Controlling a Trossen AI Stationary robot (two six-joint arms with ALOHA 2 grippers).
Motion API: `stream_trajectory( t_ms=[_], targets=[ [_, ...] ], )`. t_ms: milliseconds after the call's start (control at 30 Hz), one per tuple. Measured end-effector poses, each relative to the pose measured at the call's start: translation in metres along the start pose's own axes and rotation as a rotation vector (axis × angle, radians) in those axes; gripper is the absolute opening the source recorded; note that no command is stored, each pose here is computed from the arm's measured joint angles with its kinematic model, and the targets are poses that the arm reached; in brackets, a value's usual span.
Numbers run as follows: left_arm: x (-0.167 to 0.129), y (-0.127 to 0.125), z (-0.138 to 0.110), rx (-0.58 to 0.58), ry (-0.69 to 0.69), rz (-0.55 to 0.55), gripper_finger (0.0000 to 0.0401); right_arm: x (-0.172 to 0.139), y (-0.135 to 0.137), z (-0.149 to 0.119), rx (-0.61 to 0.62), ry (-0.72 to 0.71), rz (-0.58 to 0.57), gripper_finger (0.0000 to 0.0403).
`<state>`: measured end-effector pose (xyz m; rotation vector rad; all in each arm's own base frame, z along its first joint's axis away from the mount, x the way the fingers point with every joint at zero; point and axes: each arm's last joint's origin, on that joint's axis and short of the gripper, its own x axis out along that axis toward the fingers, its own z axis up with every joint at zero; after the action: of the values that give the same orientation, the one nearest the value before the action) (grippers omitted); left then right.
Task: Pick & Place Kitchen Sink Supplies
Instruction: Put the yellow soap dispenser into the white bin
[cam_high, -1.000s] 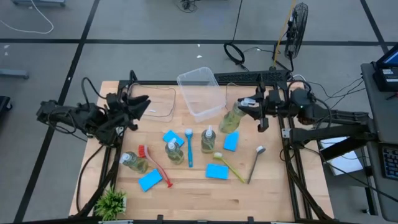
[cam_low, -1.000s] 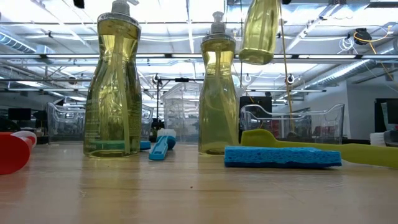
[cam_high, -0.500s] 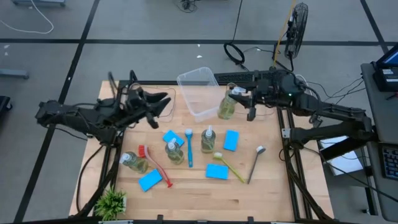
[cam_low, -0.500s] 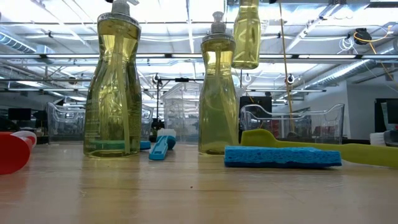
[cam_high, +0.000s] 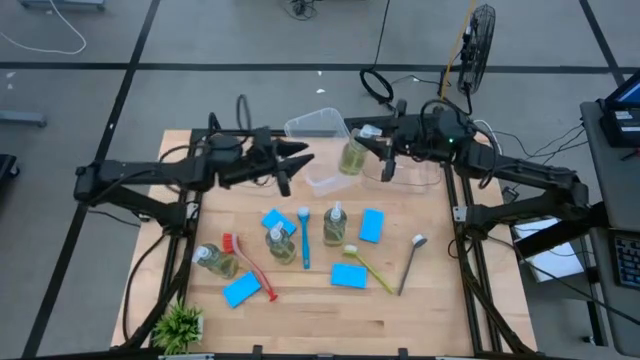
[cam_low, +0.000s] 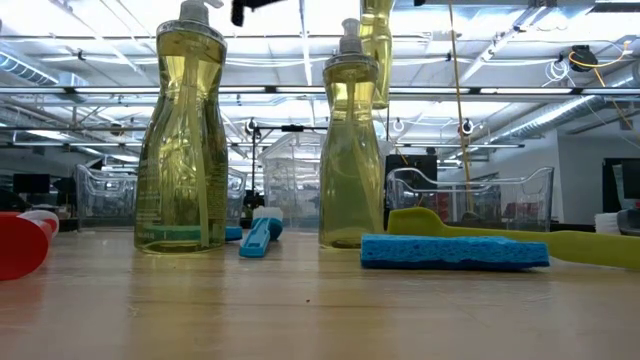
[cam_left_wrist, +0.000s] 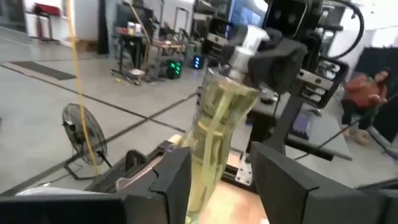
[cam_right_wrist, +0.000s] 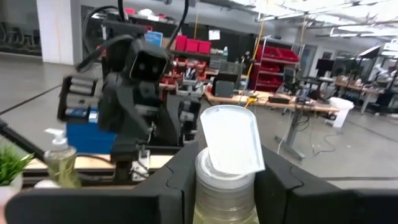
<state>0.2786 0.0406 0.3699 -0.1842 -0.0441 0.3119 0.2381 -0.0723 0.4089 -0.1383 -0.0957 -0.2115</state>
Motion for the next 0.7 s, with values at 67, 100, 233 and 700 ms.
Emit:
stream_trajectory(
  t_ms=[67,100,233,700],
  targets=[
    [0.011,0.005,-0.001,0.004,0.022,-0.003,0.0194,0.002,-0.002,0.0,-0.003,-0.016,-0.008,0.0101],
    [0.016,0.007,-0.002,0.006,0.031,0.002,0.0205,0.003,-0.003,0.0,-0.004,-0.024,-0.012,0.0101],
    [0.037,0.015,-0.006,0.016,0.058,0.01,0.0252,0.006,-0.005,0.0,-0.006,-0.042,-0.024,0.0101],
    [0.08,0.023,-0.013,0.089,0.102,-0.02,0.035,0.016,-0.007,-0.007,0.013,-0.048,-0.028,0.0101]
  ],
)
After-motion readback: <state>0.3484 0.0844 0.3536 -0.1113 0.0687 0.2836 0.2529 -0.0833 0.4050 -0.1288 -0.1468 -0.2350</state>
